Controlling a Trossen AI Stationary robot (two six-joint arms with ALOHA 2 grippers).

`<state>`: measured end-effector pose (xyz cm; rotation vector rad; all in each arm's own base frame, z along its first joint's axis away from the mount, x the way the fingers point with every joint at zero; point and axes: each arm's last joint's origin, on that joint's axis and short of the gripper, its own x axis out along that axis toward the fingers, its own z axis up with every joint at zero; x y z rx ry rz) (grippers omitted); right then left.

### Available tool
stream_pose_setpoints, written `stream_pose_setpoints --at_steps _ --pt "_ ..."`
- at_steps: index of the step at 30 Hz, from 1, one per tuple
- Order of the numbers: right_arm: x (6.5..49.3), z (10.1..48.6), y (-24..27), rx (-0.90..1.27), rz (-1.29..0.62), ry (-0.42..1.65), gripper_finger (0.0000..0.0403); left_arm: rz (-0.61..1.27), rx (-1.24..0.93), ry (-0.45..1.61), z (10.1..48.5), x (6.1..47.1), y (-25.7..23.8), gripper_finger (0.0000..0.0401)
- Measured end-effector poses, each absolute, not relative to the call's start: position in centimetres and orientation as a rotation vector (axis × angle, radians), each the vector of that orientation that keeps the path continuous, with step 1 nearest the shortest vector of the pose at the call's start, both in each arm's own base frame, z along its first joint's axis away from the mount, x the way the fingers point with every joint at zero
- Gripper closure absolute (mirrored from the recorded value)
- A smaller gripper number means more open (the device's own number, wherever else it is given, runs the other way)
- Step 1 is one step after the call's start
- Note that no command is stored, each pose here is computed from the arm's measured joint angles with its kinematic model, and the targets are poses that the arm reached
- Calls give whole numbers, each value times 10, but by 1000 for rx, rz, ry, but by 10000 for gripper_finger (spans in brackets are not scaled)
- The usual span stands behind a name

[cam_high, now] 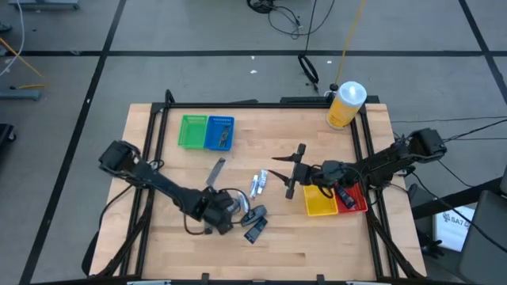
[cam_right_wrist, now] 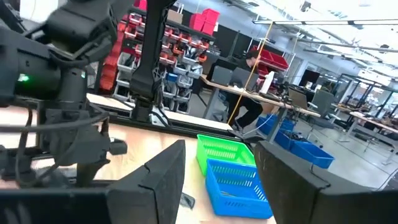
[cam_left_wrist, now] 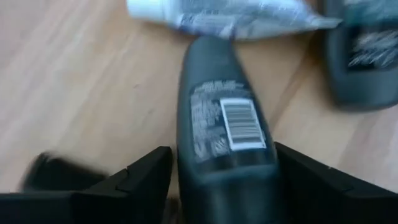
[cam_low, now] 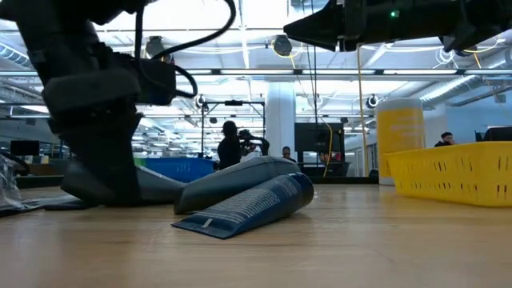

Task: Pick & Place Travel size toiletries
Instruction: Put the black deodorant into the green bin

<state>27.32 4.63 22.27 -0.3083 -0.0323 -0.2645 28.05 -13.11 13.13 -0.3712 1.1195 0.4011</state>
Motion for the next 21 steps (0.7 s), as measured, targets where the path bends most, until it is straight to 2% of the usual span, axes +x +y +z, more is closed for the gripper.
stream_pose_setpoints --at_steps 5,11,16,21 --pt "273 221 46 -330 -262 -12 218 434 -373 1188 135 280 -122 205" --pt "273 221 46 -342 -262 -11 218 538 -458 1215 155 271 -105 205" --pt "273 221 46 -356 -262 -6 218 682 -431 1112 206 257 -81 205" --pt "273 221 46 -358 -262 -5 218 859 -396 994 249 234 -30 197"
